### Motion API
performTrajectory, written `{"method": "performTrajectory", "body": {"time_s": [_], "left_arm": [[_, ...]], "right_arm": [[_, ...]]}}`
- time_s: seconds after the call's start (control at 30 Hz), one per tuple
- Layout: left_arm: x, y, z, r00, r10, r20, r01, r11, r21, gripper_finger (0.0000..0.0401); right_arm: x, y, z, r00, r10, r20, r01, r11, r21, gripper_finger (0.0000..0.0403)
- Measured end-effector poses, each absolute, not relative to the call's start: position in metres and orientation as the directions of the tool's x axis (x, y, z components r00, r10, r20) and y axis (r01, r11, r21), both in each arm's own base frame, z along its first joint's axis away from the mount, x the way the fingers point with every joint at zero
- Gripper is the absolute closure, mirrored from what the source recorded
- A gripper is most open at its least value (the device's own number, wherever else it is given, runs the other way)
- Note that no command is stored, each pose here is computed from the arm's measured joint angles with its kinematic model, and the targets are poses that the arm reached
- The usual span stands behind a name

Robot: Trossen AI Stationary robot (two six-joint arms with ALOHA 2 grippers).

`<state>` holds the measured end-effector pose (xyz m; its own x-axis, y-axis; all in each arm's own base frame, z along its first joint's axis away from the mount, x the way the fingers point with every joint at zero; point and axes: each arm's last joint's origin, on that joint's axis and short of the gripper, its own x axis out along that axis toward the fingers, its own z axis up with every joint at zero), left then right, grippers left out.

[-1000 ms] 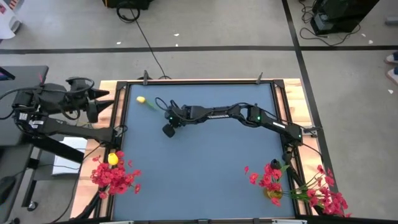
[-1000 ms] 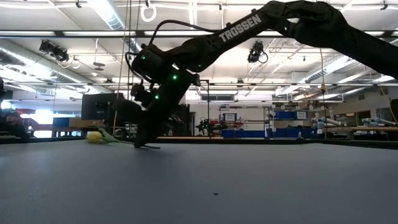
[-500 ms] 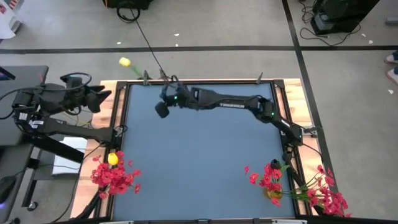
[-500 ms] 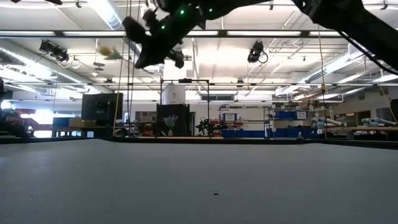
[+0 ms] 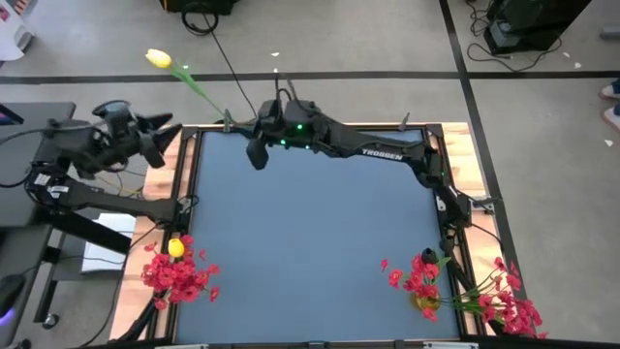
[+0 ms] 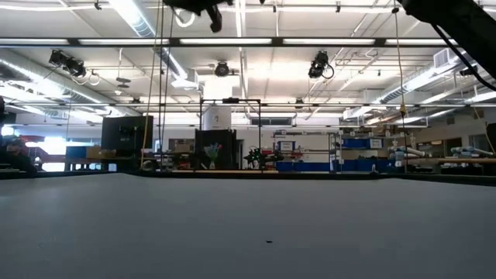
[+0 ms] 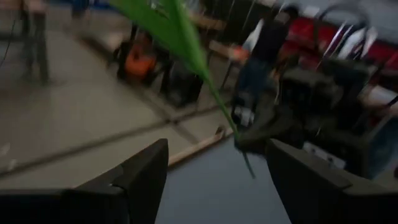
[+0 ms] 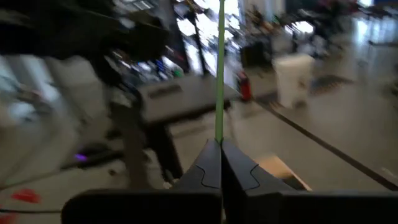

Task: Sort flowers into vase by color
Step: Put the yellow flower into the transparent vase

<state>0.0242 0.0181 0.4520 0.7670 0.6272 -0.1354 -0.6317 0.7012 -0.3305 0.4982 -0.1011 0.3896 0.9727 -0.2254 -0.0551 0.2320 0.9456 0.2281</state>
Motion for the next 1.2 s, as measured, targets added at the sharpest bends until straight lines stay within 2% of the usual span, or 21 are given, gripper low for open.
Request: {"method": "performTrajectory", "body": {"time_s": [0.13,0.3,0.53,0.63,0.87,1.0,1.1,1.2], "left_arm": [[0.026,0.018,0.469,0.778,0.628,0.006,-0.595,0.740,-0.314,0.0127],[0.030,0.018,0.478,0.774,0.629,0.074,-0.592,0.760,-0.268,0.0126],[0.053,0.018,0.482,0.781,0.620,0.080,-0.602,0.780,-0.173,0.0126],[0.062,0.016,0.484,0.821,0.564,0.085,-0.550,0.822,-0.145,0.0126],[0.069,0.016,0.491,0.813,0.565,0.139,-0.546,0.824,-0.153,0.0134],[0.065,0.016,0.493,0.810,0.565,0.155,-0.543,0.824,-0.162,0.0188],[0.061,0.016,0.490,0.828,0.551,0.107,-0.538,0.833,-0.127,0.0267],[0.059,0.014,0.483,0.877,0.480,0.013,-0.478,0.876,-0.067,0.0366]], "right_arm": [[0.497,-0.098,0.402,0.990,-0.140,0.035,0.128,0.965,0.228,0.0402],[0.500,-0.087,0.404,0.992,-0.099,0.075,0.084,0.980,0.182,0.0403],[0.501,-0.077,0.407,0.993,-0.048,0.105,0.034,0.991,0.130,0.0403],[0.501,-0.074,0.407,0.994,-0.027,0.109,0.014,0.993,0.120,0.0403],[0.502,-0.069,0.406,0.996,-0.010,0.092,0.001,0.995,0.101,0.0403],[0.503,-0.066,0.402,0.998,-0.013,0.058,0.007,0.995,0.097,0.0402],[0.503,-0.065,0.399,1.000,0.014,0.025,-0.017,0.993,0.116,0.0393],[0.503,-0.065,0.394,0.999,0.045,-0.021,-0.040,0.985,0.166,0.0364]]}}
